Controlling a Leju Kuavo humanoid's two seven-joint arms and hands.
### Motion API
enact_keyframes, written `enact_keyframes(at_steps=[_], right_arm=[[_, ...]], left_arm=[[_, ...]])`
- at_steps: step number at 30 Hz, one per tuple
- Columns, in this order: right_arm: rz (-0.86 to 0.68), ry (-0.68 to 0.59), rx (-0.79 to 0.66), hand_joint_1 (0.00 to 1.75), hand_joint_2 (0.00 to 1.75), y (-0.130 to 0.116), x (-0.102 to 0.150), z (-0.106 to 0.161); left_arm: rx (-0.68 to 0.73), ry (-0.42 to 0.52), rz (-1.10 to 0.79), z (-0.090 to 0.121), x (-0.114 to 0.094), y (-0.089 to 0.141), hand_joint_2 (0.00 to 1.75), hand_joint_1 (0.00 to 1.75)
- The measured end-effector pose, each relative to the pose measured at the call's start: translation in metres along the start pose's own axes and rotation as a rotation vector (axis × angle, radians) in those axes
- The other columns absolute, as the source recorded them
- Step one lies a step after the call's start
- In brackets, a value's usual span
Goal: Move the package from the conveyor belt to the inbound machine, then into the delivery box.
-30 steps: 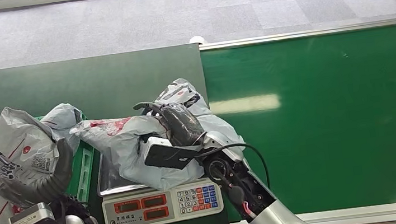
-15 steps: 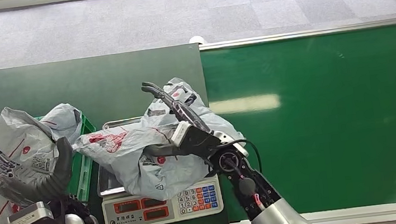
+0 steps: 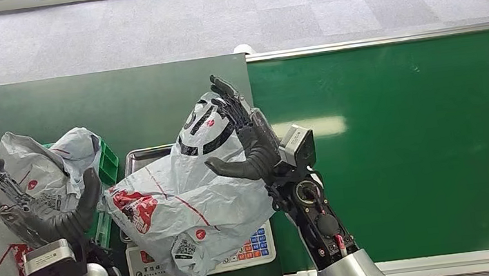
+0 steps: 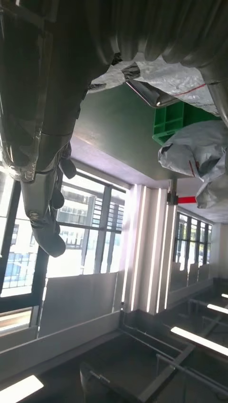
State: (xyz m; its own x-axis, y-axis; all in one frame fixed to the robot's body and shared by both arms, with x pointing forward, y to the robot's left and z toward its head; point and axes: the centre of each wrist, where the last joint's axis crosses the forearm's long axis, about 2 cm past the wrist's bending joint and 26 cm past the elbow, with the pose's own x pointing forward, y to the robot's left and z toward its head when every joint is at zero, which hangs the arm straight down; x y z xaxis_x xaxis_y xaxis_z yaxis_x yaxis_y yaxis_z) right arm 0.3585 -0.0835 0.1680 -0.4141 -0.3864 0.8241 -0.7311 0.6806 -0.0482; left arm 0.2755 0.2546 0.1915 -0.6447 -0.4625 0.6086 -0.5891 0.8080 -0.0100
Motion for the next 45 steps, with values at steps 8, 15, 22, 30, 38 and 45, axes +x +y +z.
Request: enact_keyframes(at_steps=[8, 15, 22, 30, 38, 45], right_arm=[[-0.007, 0.012, -0.116, 0.0, 1.75, -0.009, 0.0, 0.007], [0.165, -0.043, -0.302, 0.0, 1.75, -0.014, 0.015, 0.01], [0.315, -0.137, -0.439, 0.0, 1.75, -0.014, 0.037, 0.012], [0.486, -0.347, -0.85, 0.0, 1.75, -0.004, 0.081, 0.036], [0.506, -0.428, -0.918, 0.0, 1.75, 0.002, 0.105, 0.05], [0.525, -0.453, -0.929, 0.0, 1.75, 0.004, 0.113, 0.056]], left_arm=[[-0.029, 0.013, -0.003, 0.003, -0.002, -0.001, 1.75, 0.0], [-0.21, 0.084, 0.07, 0.008, 0.0, -0.007, 1.75, 0.0], [-0.361, 0.116, 0.151, 0.016, 0.005, -0.018, 1.75, 0.0], [-0.676, 0.213, 0.239, 0.033, 0.004, -0.072, 1.75, 0.0], [-1.047, 0.281, 0.136, 0.049, -0.009, -0.125, 1.75, 0.0], [-1.227, 0.344, -0.109, 0.049, -0.011, -0.15, 1.75, 1.75]])
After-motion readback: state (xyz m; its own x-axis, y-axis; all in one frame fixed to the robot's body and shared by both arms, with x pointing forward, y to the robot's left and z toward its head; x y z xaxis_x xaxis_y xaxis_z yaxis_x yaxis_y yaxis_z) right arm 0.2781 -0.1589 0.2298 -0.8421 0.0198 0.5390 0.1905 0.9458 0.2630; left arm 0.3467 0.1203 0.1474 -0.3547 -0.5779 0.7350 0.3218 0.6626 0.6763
